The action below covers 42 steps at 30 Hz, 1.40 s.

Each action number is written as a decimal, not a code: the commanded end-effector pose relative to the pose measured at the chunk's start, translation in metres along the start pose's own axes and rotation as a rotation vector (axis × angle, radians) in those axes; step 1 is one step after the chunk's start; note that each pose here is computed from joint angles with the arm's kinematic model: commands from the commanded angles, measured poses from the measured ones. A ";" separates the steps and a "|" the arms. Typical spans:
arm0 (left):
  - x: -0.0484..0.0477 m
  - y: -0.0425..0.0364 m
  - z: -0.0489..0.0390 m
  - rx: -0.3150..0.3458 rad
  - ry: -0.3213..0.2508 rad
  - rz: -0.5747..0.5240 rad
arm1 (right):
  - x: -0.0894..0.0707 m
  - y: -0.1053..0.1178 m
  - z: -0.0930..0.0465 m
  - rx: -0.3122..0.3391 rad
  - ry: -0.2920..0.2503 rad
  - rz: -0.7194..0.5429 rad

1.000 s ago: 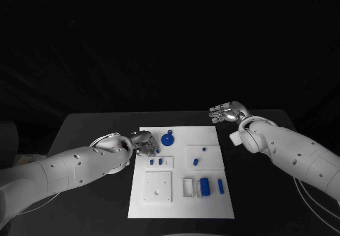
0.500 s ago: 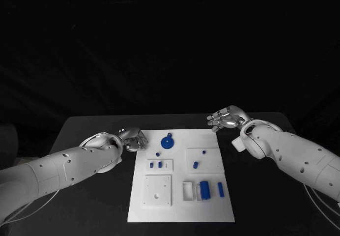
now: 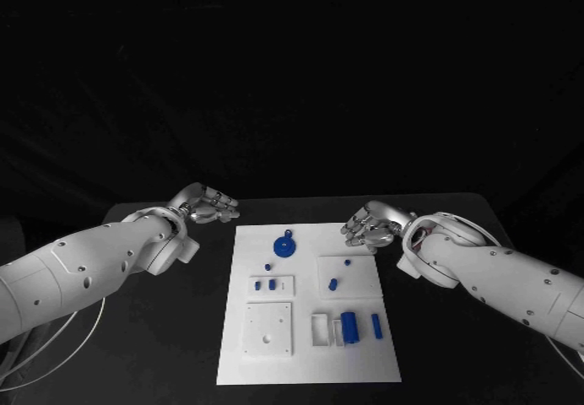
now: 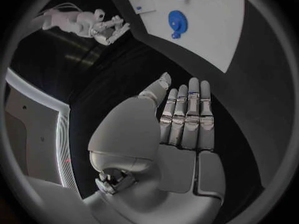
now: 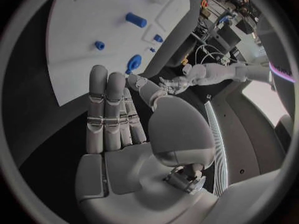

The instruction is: Assemble the parts on the task board

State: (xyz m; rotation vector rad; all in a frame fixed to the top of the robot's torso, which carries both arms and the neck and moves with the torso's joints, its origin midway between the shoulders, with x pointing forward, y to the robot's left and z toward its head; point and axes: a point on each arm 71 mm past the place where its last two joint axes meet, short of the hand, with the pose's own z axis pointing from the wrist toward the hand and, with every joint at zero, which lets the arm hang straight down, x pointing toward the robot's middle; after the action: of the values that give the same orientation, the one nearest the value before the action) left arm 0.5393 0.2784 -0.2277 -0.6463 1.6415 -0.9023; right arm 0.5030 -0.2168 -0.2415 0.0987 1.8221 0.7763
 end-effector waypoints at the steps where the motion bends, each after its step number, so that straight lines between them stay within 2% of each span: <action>1: 0.0022 -0.0088 -0.0019 0.021 0.022 -0.196 | 0.006 0.002 -0.002 0.057 -0.016 -0.241; 12: 0.0101 -0.0240 -0.0052 0.065 0.041 -0.265 | 0.033 0.007 -0.006 0.095 -0.035 -0.423; 17: 0.0128 -0.0275 -0.0056 0.079 0.045 -0.277 | 0.041 0.008 -0.006 0.094 -0.038 -0.447; 27: 0.0145 -0.0283 -0.0052 0.078 0.055 -0.284 | 0.056 0.013 -0.003 0.082 -0.022 -0.451; 42: 0.0158 -0.0283 -0.0047 0.073 0.065 -0.286 | 0.071 0.006 0.002 0.106 -0.002 -0.473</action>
State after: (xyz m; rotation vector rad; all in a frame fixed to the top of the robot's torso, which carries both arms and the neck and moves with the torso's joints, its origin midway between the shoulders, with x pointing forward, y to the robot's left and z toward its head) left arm 0.5298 0.2542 -0.2141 -0.8293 1.5872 -1.1649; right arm 0.4758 -0.1793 -0.2906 -0.2427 1.7756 0.3754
